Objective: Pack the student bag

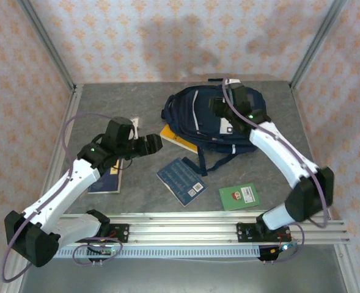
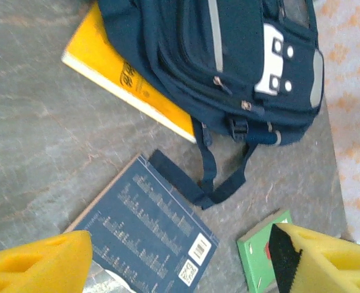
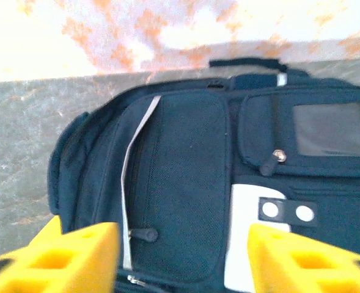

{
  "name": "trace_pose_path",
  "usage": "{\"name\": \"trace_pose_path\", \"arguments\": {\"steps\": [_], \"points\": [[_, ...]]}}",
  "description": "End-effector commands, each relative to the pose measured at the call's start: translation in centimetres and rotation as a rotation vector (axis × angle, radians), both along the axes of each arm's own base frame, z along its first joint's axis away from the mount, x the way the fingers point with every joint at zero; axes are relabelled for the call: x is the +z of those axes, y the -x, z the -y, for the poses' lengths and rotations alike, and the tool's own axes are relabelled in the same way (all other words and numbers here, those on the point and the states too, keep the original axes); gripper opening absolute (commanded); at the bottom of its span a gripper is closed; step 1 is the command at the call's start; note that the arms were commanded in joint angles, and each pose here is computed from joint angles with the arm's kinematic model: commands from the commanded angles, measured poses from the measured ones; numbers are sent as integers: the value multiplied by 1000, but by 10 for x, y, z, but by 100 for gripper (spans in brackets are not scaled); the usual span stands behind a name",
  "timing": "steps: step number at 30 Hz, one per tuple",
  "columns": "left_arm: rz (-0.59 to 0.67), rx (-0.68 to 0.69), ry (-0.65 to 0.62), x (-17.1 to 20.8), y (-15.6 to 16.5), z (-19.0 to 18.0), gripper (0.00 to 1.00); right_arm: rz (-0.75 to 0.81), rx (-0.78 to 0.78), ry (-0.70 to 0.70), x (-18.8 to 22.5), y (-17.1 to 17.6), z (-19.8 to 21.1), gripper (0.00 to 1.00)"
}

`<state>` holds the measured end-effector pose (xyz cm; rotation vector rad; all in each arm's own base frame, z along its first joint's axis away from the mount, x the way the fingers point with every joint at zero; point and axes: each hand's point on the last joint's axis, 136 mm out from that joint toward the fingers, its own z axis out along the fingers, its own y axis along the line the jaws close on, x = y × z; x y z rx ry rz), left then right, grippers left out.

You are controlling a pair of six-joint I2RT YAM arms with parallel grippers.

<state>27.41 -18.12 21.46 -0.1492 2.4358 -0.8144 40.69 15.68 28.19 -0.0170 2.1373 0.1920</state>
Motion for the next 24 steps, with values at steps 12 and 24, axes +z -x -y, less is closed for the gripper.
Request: {"name": "trace_pose_path", "arguments": {"steps": [12, 24], "points": [[-44, -338, -188, -76, 59, 99, 73, -429, -86, 100, -106, 155, 35, 0], [-109, -642, -348, -127, 100, 176, 69, -302, -160, -387, -123, 203, 50, 0]]}}
